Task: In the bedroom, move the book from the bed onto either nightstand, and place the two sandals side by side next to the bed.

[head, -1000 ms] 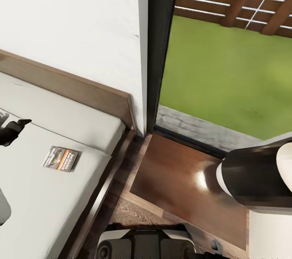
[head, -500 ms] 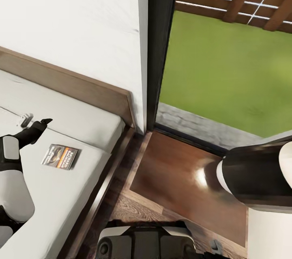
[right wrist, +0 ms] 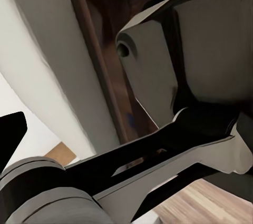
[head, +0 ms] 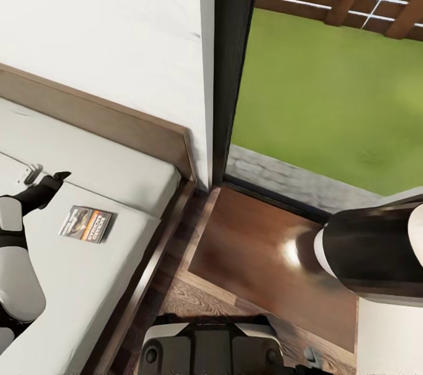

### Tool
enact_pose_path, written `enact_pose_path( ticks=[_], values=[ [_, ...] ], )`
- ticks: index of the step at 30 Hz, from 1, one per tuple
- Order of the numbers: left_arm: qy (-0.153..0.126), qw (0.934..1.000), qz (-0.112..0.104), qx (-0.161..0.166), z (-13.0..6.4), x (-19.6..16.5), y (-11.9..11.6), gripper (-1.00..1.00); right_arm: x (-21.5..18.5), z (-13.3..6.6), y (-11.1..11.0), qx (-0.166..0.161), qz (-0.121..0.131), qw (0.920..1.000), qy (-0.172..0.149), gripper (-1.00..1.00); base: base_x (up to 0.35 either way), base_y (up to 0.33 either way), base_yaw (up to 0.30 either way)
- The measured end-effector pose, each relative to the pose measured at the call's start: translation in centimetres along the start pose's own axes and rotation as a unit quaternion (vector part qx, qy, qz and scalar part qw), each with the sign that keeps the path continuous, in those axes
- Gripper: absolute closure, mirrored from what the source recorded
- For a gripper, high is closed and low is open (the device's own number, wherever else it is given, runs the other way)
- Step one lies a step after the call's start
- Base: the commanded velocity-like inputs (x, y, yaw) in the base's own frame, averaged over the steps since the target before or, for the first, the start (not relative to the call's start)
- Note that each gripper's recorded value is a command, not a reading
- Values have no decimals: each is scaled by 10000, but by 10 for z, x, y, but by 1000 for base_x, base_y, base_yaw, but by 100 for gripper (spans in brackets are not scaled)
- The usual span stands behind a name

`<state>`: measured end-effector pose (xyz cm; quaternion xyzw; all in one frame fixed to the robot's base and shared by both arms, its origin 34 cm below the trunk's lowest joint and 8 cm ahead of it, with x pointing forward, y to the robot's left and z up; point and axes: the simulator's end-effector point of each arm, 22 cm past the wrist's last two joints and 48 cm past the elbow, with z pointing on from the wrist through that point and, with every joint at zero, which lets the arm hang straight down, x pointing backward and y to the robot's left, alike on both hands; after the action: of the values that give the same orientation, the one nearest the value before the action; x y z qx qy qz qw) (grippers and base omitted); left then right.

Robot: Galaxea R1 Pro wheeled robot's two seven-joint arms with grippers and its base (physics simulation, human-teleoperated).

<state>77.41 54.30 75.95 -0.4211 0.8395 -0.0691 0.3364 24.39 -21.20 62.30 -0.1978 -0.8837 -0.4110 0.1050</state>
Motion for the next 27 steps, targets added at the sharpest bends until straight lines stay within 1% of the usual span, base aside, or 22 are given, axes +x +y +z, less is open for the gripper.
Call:
enact_pose_path(
  ticks=[7,11,15,27],
  values=[
    [12,10000,25,-60,3,2,6,-100,3,1,-3,14,41,10000,31,-100,0,0,0],
    [-77,9998,78,-157,0,-12,18,-100,5,2,-4,21,63,10000,48,-100,0,0,0],
    [-96,9997,103,-207,1,-15,24,-100,7,2,-6,30,85,9999,65,-100,0,0,0],
    [-42,9995,118,-288,6,-8,34,-100,12,4,-10,53,156,9998,116,-100,0,0,0]
  ],
)
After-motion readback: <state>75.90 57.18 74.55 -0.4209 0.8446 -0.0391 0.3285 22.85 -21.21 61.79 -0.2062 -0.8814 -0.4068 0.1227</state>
